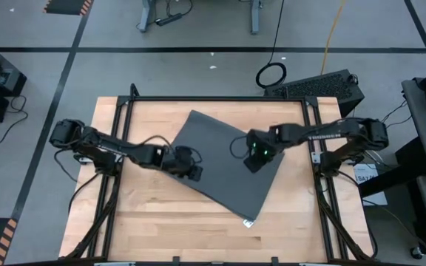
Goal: Roll towel
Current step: Fold the gray towel on the center of table
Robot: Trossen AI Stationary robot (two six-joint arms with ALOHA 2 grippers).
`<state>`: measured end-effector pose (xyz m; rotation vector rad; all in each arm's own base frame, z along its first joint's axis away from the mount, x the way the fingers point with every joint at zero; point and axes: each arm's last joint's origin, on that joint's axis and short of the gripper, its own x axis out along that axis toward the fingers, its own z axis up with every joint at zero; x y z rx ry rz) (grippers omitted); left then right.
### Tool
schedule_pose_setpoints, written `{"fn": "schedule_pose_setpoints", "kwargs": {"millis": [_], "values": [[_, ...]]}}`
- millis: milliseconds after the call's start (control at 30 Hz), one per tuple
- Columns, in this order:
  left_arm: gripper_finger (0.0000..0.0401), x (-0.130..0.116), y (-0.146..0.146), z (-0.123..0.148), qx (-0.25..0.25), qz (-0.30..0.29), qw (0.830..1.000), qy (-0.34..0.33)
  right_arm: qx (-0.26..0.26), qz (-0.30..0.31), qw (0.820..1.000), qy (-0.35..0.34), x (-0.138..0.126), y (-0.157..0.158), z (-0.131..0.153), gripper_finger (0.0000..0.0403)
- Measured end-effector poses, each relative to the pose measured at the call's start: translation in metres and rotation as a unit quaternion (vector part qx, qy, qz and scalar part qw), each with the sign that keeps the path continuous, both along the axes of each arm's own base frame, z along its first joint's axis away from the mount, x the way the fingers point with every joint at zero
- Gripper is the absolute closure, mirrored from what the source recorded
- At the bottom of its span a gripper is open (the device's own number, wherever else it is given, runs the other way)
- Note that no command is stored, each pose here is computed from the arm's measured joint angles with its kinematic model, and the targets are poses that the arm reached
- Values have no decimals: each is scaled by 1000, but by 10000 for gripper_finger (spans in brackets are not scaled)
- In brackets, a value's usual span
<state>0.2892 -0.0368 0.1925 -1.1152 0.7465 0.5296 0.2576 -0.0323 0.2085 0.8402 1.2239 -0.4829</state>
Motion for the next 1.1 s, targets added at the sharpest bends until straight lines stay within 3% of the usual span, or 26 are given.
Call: {"fn": "schedule_pose_setpoints", "kwargs": {"millis": [133,467,800,1100], "values": [[253,5,-16,-15,-3,43,999,8,-20,34,999,17,-8,-28,-4,399],[254,19,-21,-68,5,49,996,73,-41,97,994,39,-19,-66,-27,399],[254,16,3,-77,52,32,990,128,-8,51,996,77,-39,-48,-70,399],[254,17,46,-79,86,28,985,148,48,1,994,93,-38,-7,-80,399]]}}
